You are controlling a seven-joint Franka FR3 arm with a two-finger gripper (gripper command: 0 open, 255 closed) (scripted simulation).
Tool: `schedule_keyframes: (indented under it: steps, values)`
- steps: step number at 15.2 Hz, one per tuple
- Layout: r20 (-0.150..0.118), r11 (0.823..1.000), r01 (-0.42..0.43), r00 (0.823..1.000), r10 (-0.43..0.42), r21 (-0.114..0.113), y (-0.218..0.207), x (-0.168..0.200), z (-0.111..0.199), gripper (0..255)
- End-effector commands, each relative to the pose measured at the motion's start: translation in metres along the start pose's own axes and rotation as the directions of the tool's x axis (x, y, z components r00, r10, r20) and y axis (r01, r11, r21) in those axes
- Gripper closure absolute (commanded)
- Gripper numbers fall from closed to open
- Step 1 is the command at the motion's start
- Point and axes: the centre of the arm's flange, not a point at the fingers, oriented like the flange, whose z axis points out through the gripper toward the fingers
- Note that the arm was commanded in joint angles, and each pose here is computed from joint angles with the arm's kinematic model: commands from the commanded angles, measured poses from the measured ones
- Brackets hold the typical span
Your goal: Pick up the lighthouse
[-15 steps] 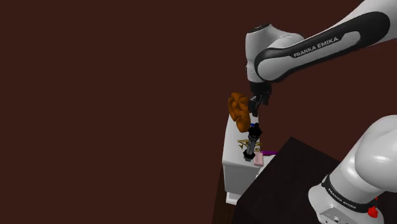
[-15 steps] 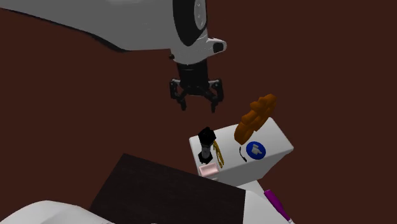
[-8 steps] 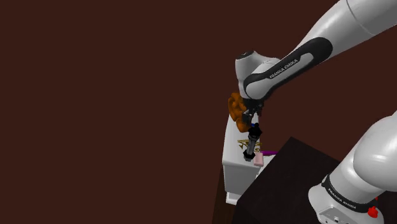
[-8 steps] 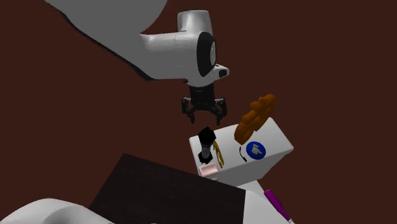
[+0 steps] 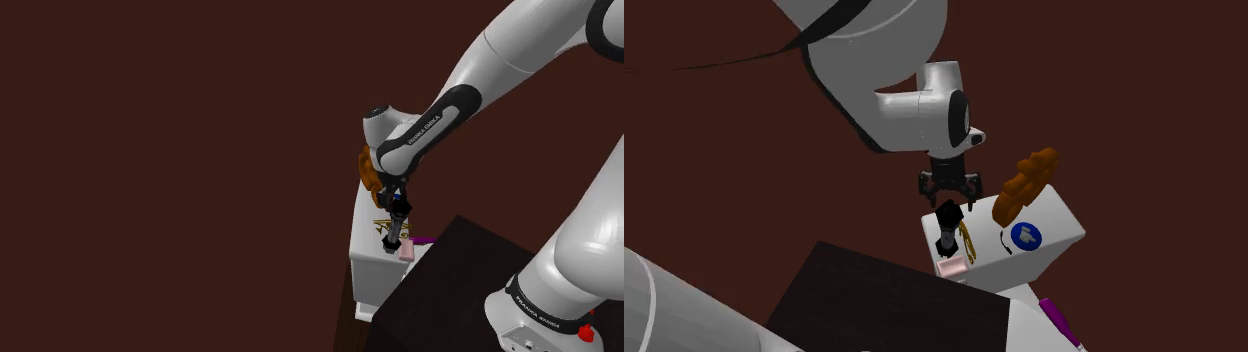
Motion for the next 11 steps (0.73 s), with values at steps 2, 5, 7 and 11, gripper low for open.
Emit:
schedule_keyframes:
  steps: [2,5,7,11]
  values:
    - [0.0,1.0,0.0,1.0,0.0,0.0,-0.002,0.005,0.015,0]
    - [0.0,1.0,0.0,1.0,0.0,0.0,-0.003,0.007,0.023,0]
    - [0.0,1.0,0.0,1.0,0.0,0.0,-0.004,0.007,0.023,255]
    - [0.0,1.0,0.0,1.0,0.0,0.0,-0.004,0.007,0.023,255]
